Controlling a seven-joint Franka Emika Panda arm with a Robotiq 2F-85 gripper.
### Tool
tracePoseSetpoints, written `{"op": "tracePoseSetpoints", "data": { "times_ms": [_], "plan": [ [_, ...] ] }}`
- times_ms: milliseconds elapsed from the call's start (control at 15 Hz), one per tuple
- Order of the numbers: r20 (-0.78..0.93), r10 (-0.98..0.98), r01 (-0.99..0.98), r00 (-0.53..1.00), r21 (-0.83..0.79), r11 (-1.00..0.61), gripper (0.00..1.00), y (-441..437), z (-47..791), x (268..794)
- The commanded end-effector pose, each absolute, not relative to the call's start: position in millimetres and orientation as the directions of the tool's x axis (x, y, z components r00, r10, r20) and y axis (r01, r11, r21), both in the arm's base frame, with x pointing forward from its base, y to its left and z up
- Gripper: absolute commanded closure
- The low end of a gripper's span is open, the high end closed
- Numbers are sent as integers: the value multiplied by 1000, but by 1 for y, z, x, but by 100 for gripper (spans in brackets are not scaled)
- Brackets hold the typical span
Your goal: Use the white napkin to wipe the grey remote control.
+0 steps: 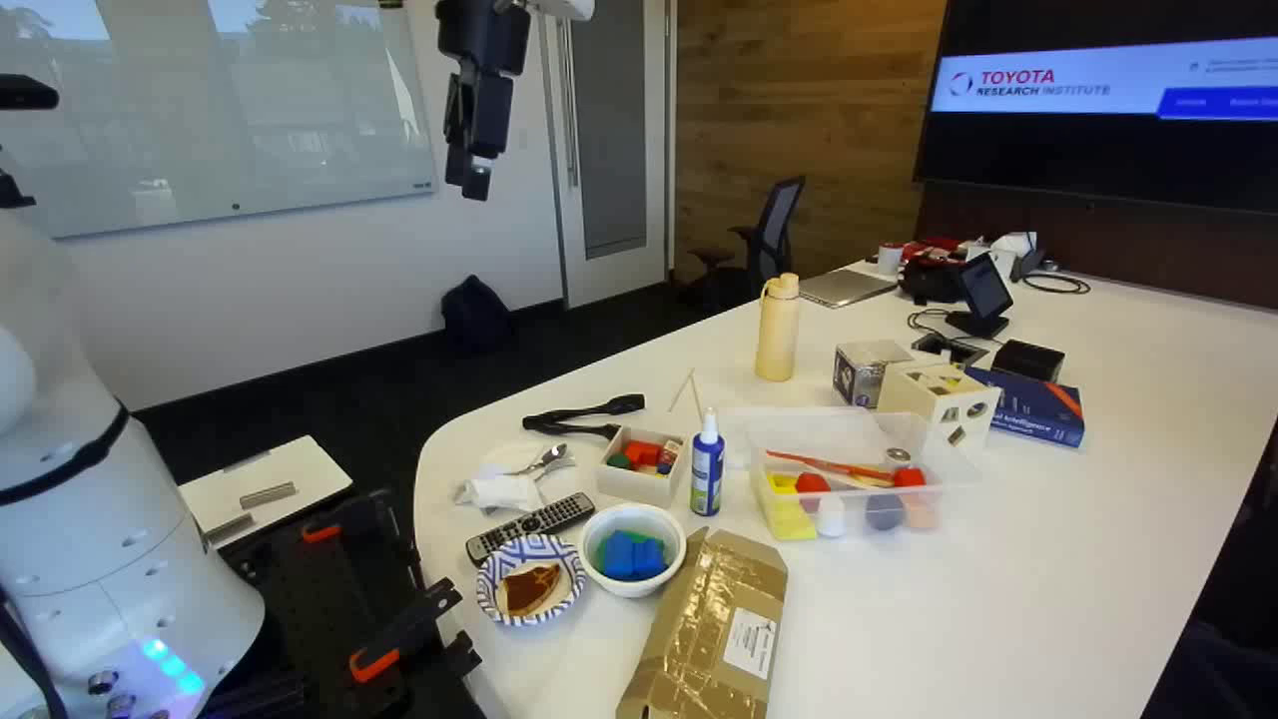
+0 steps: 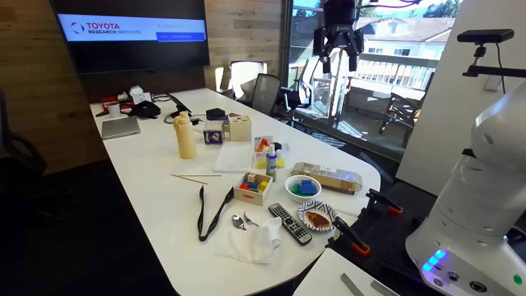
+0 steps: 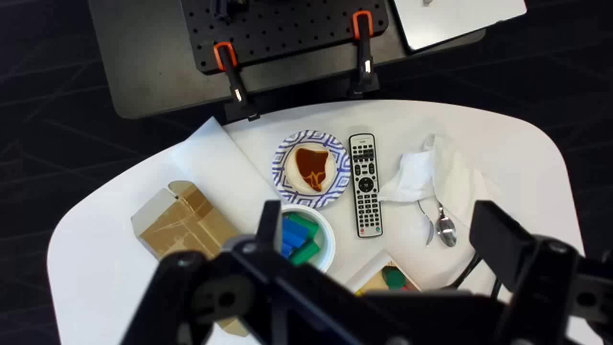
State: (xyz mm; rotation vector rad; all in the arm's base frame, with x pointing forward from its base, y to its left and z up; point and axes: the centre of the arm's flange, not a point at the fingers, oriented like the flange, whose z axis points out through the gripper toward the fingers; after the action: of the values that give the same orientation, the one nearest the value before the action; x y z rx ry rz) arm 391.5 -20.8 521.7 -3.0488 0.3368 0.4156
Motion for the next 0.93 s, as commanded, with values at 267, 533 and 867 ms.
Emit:
{"op": "tracePoseSetpoints", "data": {
  "times_ms": [267, 533, 867],
  "plan": [
    [-285, -190, -206, 939, -27, -978, 0, -15, 507, 401],
    [-312, -129, -169, 941, -107, -980, 0, 36, 445, 435],
    [-318, -115, -166, 941, -141, -976, 0, 134, 340, 453]
  ]
}}
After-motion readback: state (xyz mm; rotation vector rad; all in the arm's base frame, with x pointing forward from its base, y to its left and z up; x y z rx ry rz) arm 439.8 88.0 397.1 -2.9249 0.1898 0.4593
